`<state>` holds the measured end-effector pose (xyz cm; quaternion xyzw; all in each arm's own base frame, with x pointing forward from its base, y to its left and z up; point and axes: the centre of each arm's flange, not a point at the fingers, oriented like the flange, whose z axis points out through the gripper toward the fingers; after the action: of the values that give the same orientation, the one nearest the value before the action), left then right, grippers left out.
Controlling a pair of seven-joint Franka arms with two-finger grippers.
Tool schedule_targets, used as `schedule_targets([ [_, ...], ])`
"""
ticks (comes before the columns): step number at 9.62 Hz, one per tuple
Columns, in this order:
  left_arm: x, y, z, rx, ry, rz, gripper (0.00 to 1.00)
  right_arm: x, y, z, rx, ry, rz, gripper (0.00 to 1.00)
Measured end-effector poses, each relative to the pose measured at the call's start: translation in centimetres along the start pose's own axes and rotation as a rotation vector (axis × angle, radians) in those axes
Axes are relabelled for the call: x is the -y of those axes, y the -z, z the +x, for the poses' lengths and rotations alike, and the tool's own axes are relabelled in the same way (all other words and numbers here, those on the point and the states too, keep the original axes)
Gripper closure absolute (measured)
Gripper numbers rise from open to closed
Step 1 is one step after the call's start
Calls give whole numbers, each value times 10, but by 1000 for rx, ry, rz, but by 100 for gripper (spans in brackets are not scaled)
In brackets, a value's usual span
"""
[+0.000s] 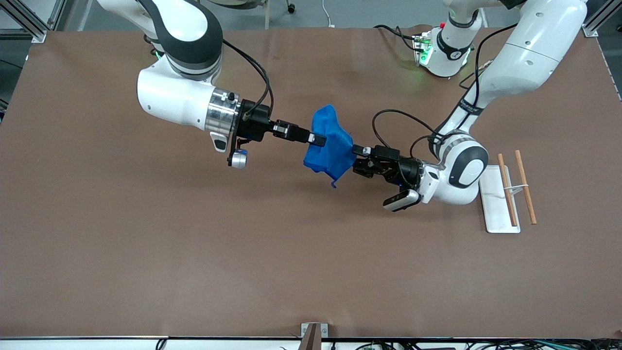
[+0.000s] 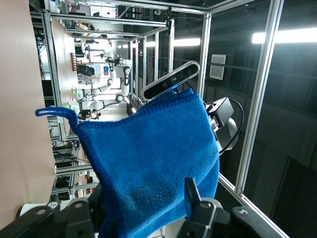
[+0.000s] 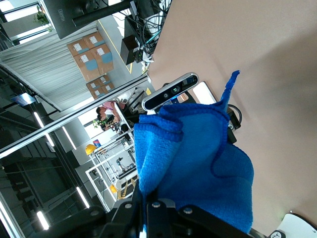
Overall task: Right arm passes towel to left arm to hang
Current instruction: 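Grasp the towel with the left gripper and open the right gripper, then carry the towel to the dowel stand while the right gripper withdraws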
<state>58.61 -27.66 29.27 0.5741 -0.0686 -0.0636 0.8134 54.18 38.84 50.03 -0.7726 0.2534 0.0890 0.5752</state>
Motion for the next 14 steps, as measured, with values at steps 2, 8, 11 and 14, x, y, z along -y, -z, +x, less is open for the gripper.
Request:
schedule_targets([
  [2,-1,1,1,-1,3,0,70,0,0,0,0,0,0,96],
  [8,-44,9,30,-16,105,6,97,0,2,2,-5,-2,2,66],
  [11,-87,24,41,-65,217,136,97,-2,21,25,-62,80,-63,21],
  [14,-131,53,40,-142,365,451,97,-23,71,78,-90,210,-287,0],
])
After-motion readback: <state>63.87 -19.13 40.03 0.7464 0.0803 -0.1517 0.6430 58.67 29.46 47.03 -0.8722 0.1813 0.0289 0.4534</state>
